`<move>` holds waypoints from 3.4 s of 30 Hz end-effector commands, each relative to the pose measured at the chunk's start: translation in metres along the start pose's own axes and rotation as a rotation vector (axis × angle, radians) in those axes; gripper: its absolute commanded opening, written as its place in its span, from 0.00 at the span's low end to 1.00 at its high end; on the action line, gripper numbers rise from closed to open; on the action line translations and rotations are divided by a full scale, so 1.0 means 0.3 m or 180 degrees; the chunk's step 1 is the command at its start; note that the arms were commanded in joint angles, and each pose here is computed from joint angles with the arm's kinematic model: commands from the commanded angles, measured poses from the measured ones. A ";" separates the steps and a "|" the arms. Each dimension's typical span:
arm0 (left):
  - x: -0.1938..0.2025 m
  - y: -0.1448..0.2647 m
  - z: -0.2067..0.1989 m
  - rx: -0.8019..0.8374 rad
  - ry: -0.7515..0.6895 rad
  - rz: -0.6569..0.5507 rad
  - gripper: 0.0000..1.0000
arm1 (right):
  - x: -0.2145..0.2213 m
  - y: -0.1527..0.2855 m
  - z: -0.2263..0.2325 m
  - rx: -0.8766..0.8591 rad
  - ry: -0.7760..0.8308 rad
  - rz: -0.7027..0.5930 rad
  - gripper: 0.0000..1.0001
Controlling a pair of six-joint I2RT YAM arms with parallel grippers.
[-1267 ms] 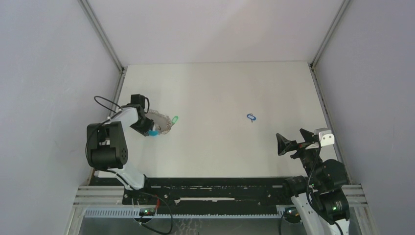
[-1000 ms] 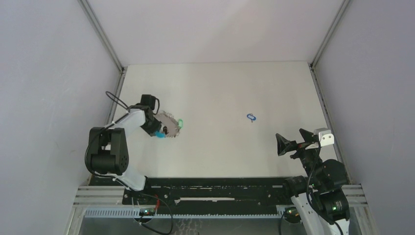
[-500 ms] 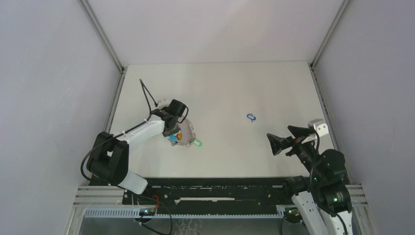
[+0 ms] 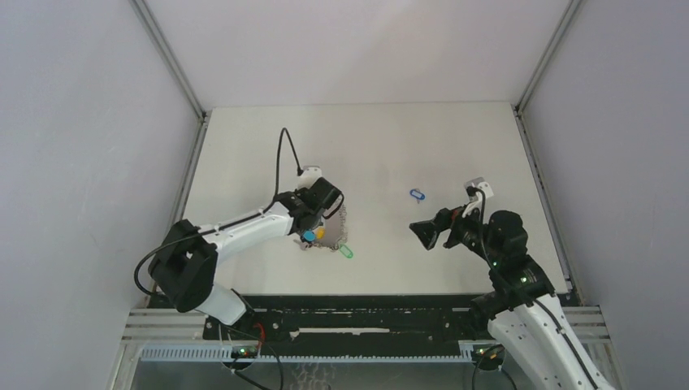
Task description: Put the keys on the keyring
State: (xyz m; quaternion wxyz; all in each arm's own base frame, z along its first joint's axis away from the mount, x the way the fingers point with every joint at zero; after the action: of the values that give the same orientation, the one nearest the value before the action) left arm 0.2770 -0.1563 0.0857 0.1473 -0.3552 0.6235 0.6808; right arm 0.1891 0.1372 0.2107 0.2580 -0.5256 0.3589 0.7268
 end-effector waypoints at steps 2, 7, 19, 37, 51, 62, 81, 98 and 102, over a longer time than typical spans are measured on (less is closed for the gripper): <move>-0.048 -0.002 -0.053 0.0019 0.0022 -0.0103 0.23 | -0.042 -0.060 0.032 -0.0055 -0.0034 -0.0102 0.99; -0.001 -0.047 -0.041 0.0195 0.0498 0.0298 0.36 | -0.012 -0.082 0.043 -0.0018 0.0061 0.0012 1.00; 0.003 -0.106 -0.040 0.0505 0.0899 0.0757 0.72 | 0.076 -0.157 0.055 -0.0006 0.0140 0.0392 1.00; 0.136 -0.207 -0.005 0.1620 0.2189 0.1331 0.64 | 0.114 -0.148 0.097 -0.0130 0.0335 0.0519 1.00; 0.098 -0.059 -0.092 0.2762 0.2306 0.1273 0.55 | 0.108 -0.155 0.123 -0.0200 0.0384 0.0482 1.00; 0.065 0.014 -0.202 0.3477 0.2459 0.1205 0.52 | 0.117 -0.154 0.133 -0.0198 0.0436 0.0519 1.00; 0.154 -0.055 -0.316 0.3599 0.2487 0.1410 0.46 | 0.148 -0.208 0.143 -0.0203 0.0489 0.0625 1.00; 0.151 -0.062 -0.329 0.3612 0.2484 0.1423 0.44 | 0.269 -0.460 0.022 0.0072 -0.0340 0.1072 0.80; 0.159 -0.070 -0.332 0.3602 0.2490 0.1463 0.44 | 0.297 -0.512 0.009 0.0063 -0.0465 0.1166 0.74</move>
State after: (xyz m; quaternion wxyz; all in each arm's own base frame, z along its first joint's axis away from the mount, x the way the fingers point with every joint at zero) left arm 0.2774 -0.2523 0.0308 -0.0964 -0.3035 0.9413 0.1121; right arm 0.2506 0.2064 0.0636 0.1203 -0.3863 0.4882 0.7733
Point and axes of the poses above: each gripper's point midway between its finger pads, its own y axis back along the fingers, its own z axis along the line the jaws close on, x = y × z, the point moved 1 cm from there along y, back along the fingers, and after that the axes turned 15 degrees about y, right-handed, at the moved point
